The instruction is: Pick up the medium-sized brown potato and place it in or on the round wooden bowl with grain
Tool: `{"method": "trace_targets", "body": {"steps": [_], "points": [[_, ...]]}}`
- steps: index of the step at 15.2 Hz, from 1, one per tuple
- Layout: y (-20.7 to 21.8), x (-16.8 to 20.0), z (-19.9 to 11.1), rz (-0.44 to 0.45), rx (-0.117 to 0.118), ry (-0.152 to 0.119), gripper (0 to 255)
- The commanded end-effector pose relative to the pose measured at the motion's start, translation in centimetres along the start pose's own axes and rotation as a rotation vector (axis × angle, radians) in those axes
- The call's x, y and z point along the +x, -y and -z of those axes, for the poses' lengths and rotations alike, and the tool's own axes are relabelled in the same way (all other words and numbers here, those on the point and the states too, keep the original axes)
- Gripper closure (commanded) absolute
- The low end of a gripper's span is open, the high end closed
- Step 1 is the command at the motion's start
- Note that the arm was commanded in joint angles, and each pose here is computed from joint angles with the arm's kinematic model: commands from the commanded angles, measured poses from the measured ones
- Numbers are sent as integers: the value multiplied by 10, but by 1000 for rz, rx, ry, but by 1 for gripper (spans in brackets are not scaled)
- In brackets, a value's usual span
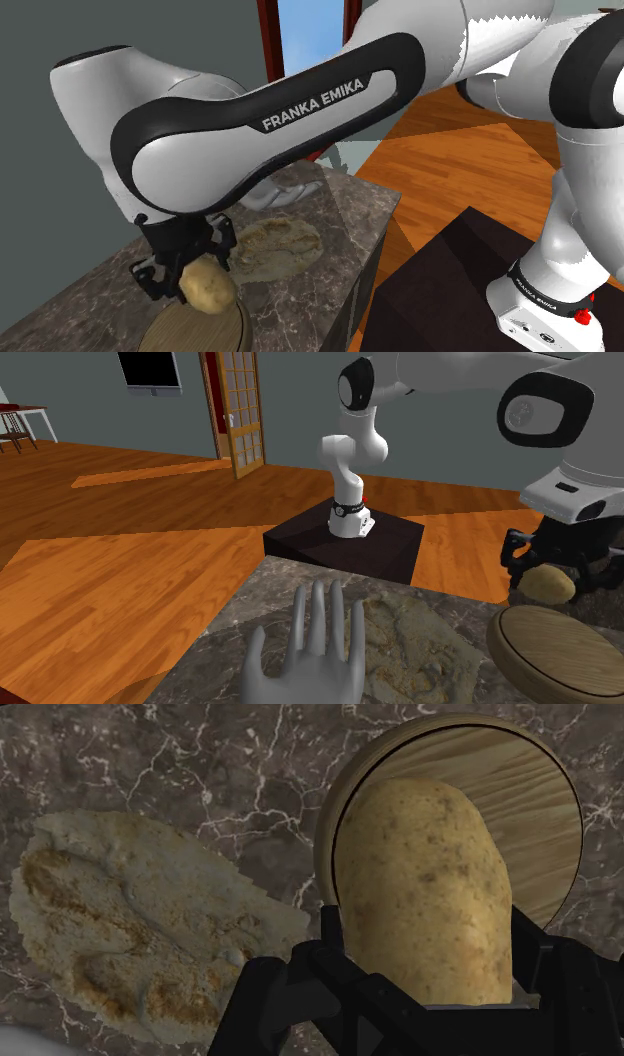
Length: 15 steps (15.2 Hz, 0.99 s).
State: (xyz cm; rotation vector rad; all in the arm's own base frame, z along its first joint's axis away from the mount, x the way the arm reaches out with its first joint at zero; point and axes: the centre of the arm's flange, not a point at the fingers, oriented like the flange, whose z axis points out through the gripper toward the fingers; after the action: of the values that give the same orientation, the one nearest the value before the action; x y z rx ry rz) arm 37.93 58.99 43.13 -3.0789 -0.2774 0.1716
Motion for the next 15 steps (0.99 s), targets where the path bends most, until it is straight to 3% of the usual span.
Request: {"method": "trace_targets", "body": {"steps": [1,4,15], "points": [[26,2,-1,-2,0,0,255],[62,5,-3,-2,0,0,255],[59,11,-61,-2,0,0,255]]}}
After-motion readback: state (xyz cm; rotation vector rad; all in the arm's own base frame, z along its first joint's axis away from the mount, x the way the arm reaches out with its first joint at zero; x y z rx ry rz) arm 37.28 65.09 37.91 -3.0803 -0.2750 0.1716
